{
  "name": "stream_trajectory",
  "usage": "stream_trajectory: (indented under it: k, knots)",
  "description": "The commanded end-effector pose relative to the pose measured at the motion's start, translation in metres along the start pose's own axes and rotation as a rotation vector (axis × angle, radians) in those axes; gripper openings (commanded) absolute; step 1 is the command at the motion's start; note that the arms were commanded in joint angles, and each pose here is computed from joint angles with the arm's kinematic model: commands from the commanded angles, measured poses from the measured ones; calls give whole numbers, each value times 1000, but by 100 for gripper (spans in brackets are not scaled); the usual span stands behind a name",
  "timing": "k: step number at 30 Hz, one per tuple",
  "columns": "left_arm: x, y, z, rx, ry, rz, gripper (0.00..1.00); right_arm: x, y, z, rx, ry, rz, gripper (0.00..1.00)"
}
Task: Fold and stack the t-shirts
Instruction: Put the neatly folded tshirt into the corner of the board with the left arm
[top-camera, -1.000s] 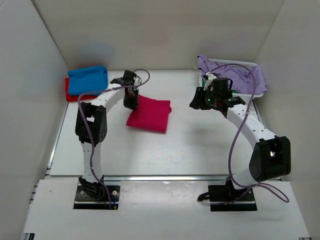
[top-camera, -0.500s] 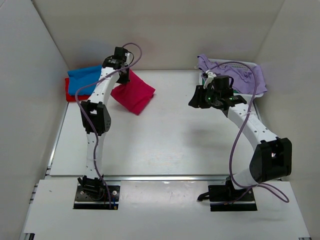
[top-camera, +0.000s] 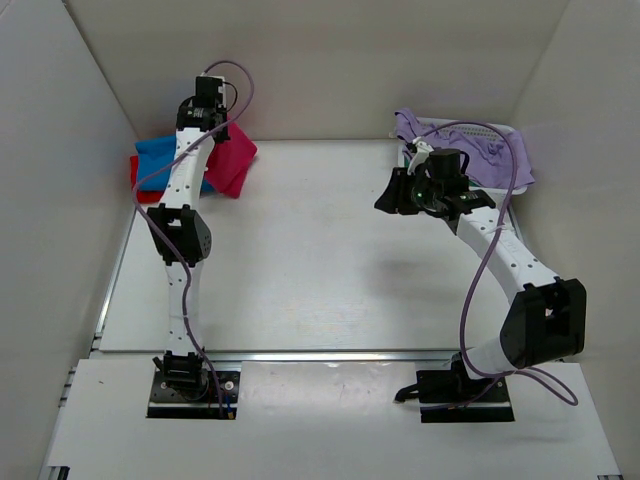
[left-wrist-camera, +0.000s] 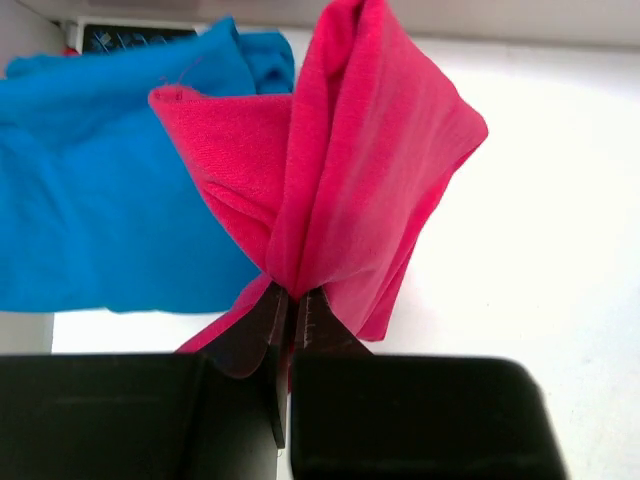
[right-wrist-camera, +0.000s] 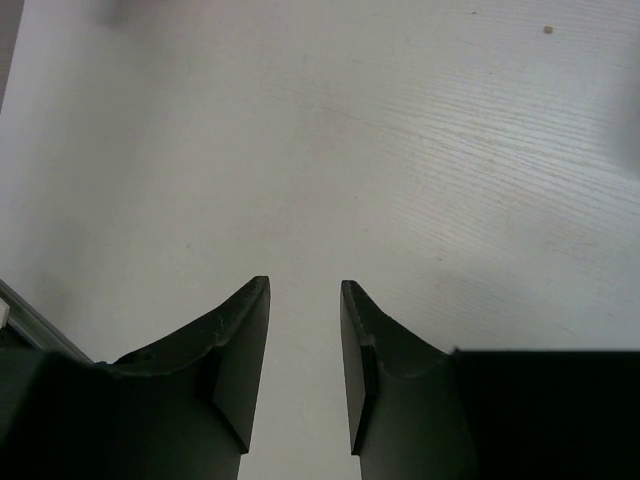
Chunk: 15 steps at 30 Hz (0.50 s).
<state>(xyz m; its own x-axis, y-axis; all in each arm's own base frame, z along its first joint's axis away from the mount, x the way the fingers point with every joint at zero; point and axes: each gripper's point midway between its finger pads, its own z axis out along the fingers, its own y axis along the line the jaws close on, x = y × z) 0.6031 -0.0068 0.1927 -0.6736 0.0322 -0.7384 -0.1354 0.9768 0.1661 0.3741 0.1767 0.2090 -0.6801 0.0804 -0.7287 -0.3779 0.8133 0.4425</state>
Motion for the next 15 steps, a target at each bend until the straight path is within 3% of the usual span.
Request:
stream_trajectory:
  k: [1,15]
  knots:
    - [-58,35,-33,-53,-182,-72,0,-22,18,-4,-50,-56,-14,32]
    - [-57,153,-5,-149,-215,-263,0,-29,28,8,-37,-29,-22,31]
